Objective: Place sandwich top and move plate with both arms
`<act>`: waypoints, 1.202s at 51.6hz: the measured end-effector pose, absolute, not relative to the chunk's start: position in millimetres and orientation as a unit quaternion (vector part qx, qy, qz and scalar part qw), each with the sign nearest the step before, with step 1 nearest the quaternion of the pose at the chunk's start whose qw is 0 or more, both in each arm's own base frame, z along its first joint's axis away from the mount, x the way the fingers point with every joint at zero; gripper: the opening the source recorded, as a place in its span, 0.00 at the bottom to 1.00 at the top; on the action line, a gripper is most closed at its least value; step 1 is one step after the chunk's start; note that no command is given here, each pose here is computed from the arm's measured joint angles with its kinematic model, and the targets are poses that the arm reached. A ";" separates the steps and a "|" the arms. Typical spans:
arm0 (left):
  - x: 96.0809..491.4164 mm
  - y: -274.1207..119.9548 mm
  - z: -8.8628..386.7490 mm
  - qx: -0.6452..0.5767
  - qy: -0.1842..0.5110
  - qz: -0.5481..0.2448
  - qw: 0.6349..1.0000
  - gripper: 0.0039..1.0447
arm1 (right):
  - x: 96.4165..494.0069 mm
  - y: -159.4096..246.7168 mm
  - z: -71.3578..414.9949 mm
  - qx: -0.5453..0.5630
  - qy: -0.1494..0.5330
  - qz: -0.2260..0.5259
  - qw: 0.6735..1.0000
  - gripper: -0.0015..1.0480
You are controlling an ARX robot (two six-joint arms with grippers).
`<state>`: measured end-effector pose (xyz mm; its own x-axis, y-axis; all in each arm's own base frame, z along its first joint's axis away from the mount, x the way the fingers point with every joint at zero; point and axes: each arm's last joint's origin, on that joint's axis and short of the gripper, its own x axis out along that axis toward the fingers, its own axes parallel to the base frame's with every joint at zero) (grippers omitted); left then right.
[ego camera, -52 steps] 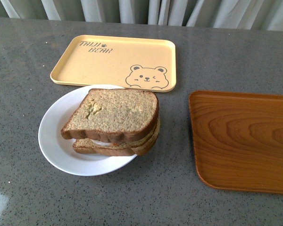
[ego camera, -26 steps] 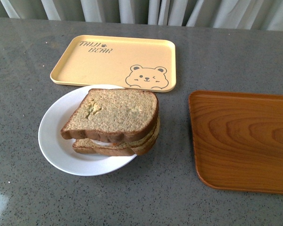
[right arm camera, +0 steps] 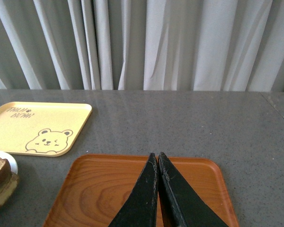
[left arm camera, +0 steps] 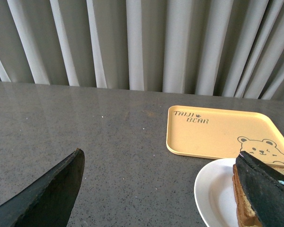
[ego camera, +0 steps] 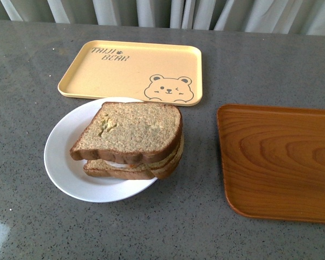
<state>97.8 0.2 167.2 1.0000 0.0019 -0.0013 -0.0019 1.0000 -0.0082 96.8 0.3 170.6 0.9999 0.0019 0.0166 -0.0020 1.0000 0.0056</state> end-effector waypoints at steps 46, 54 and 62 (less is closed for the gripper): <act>212.6 46.4 110.1 -0.312 0.253 0.013 0.915 0.92 | 96.7 0.3 170.7 0.002 -0.009 0.001 1.000 0.91; 228.7 48.2 90.9 -0.335 0.265 0.012 0.904 0.92 | 96.7 0.3 170.7 0.002 -0.009 0.001 1.000 0.91; 239.4 46.2 79.0 -0.351 0.272 0.001 0.896 0.92 | 96.7 0.3 170.7 0.002 -0.009 0.001 1.000 0.91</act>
